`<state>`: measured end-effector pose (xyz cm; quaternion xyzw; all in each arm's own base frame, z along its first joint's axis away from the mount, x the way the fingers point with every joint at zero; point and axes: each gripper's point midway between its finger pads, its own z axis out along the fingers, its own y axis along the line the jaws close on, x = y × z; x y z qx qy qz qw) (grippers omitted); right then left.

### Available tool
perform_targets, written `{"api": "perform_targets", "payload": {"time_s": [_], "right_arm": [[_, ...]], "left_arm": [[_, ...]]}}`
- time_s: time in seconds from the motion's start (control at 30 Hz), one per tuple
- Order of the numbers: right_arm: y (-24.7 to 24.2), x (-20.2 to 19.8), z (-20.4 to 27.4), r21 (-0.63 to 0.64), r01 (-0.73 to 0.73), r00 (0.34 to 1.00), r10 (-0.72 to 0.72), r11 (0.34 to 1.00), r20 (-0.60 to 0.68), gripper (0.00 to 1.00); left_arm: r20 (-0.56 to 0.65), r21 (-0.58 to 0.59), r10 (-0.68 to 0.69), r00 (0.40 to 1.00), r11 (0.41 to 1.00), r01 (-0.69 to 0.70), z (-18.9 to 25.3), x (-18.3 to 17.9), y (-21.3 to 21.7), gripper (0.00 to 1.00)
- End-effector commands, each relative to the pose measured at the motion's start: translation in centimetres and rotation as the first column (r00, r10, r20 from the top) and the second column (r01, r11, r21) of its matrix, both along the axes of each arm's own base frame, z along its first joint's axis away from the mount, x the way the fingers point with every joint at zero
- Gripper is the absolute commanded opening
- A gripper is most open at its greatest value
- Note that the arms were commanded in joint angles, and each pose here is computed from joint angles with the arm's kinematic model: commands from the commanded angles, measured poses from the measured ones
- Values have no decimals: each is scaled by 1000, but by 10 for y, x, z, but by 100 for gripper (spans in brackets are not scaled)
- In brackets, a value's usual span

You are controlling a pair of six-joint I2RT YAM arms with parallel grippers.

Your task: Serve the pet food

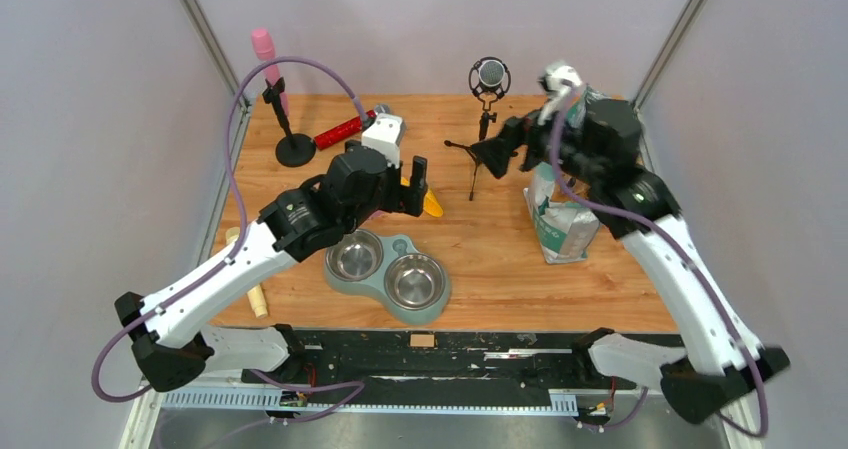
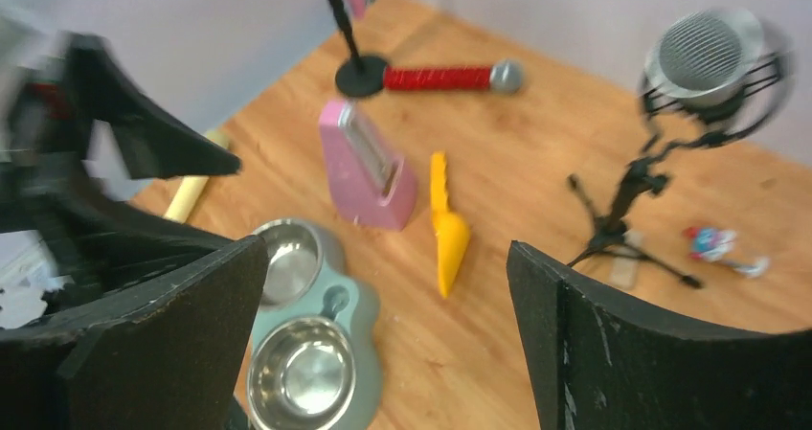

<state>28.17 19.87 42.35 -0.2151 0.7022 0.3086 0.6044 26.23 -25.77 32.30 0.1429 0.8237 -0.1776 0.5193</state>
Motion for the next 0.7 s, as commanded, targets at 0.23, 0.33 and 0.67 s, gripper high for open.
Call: {"api": "perform_targets", "payload": {"time_s": [0.23, 0.33, 0.67], "right_arm": [[68, 94, -211, -249, 56, 909, -153, 967, -388, 90], [86, 102, -253, -249, -6, 877, -114, 969, -467, 82], [121, 103, -319, -210, -88, 873, -27, 974, -488, 77]], "left_arm": [[21, 3, 274, 961, 962, -274, -22, -15, 91, 100], [34, -14, 278, 960, 960, -278, -21, -18, 98, 100], [30, -39, 285, 958, 958, -284, -30, -31, 112, 100]]}}
